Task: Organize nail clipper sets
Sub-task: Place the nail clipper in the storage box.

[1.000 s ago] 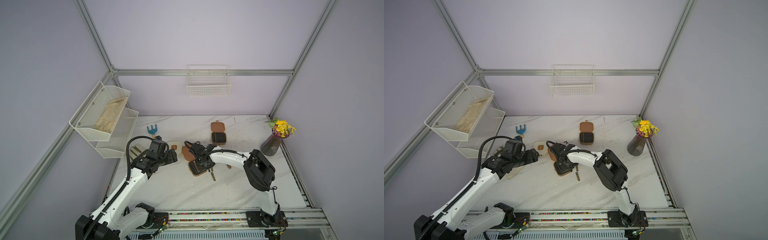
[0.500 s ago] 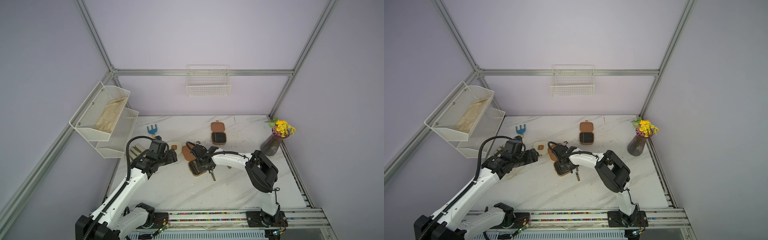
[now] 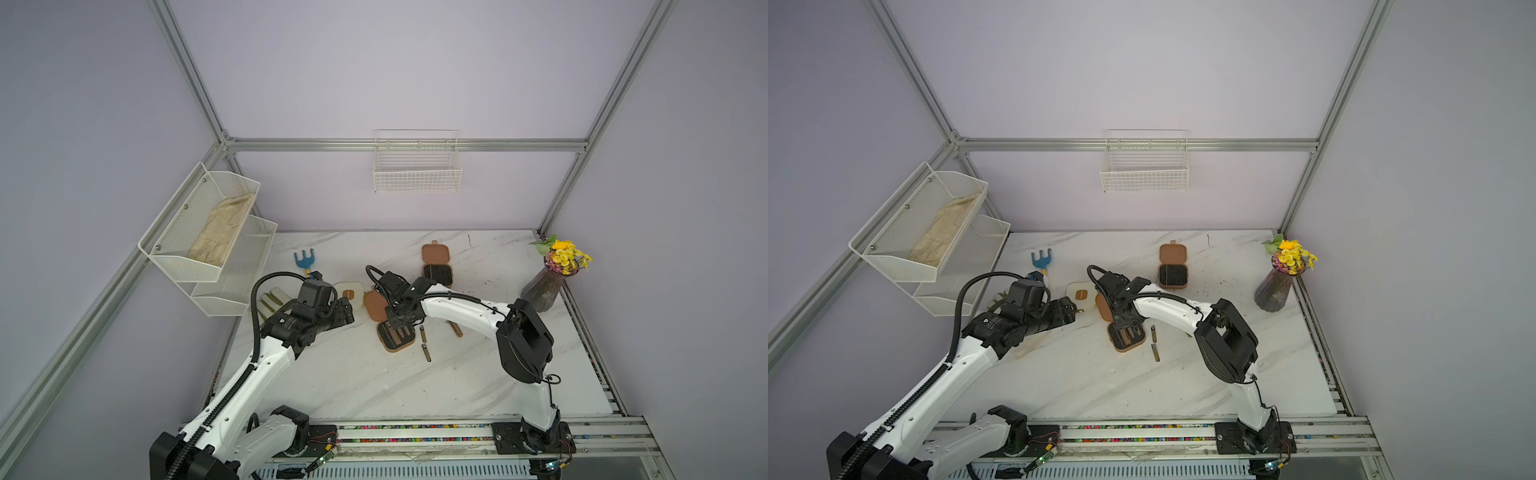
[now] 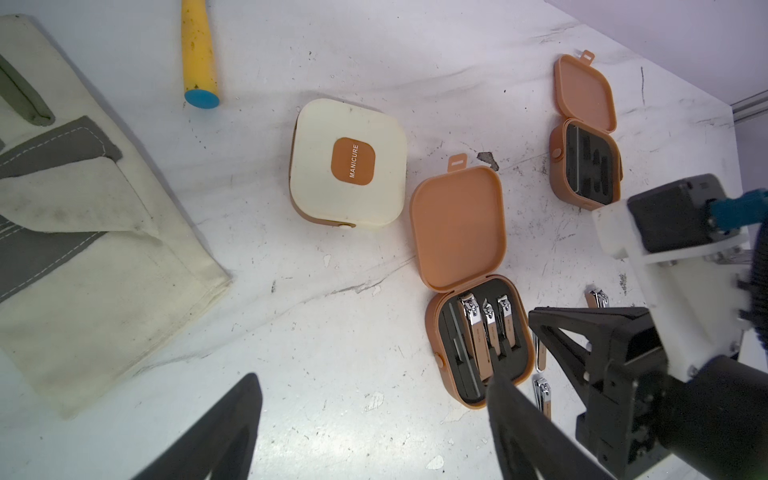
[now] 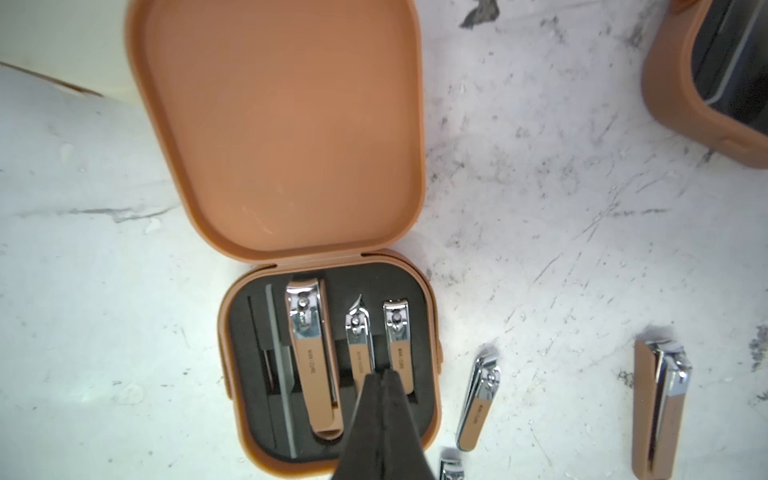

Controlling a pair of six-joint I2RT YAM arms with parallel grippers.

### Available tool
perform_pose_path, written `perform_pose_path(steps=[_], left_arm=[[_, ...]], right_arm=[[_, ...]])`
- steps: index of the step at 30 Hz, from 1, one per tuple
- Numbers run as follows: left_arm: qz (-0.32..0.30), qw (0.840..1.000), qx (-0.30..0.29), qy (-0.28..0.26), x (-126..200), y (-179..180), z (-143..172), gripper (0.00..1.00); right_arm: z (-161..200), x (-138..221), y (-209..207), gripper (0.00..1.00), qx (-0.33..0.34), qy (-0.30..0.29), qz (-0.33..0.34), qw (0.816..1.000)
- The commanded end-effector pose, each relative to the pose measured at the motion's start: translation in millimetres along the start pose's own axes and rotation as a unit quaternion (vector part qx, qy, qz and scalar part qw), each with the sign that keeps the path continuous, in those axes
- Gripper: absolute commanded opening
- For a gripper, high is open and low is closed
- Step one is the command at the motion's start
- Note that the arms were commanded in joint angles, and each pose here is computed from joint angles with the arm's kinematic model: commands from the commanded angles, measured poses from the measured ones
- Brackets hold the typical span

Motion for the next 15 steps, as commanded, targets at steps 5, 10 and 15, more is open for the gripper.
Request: perform_pose_path(steps=[5,10,15], left_arm=[[0.011,0.999,-0.005,-0.030,-17.2,-4.3,-23.2,0.84],[0.083,0.996,-0.012,-0.004,-52.8,-32.2,-62.7,0.89],[0.161,0.985,-0.019,0.057,-102.7,-52.4,-92.0,0.92]], right_arm=[[6.8,12.5,-7.9,0.13,-0.011,0.016,-0.002,1.000],[25.1,25.9,-20.4,0.40,-0.068,0.018,-0.033,0.997],[46.7,38.1,-25.4,0.56,-0.169,0.012,-0.124,0.978]])
Point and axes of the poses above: each gripper's point midway between its finger pads, its own x axis back along the fingers, its own y axis along the line the jaws close on, z = x × y, the point moved 4 cm from there along x, back along the fingers, and after that the axes turned 14 degrees about -x, right-handed, at the moved point
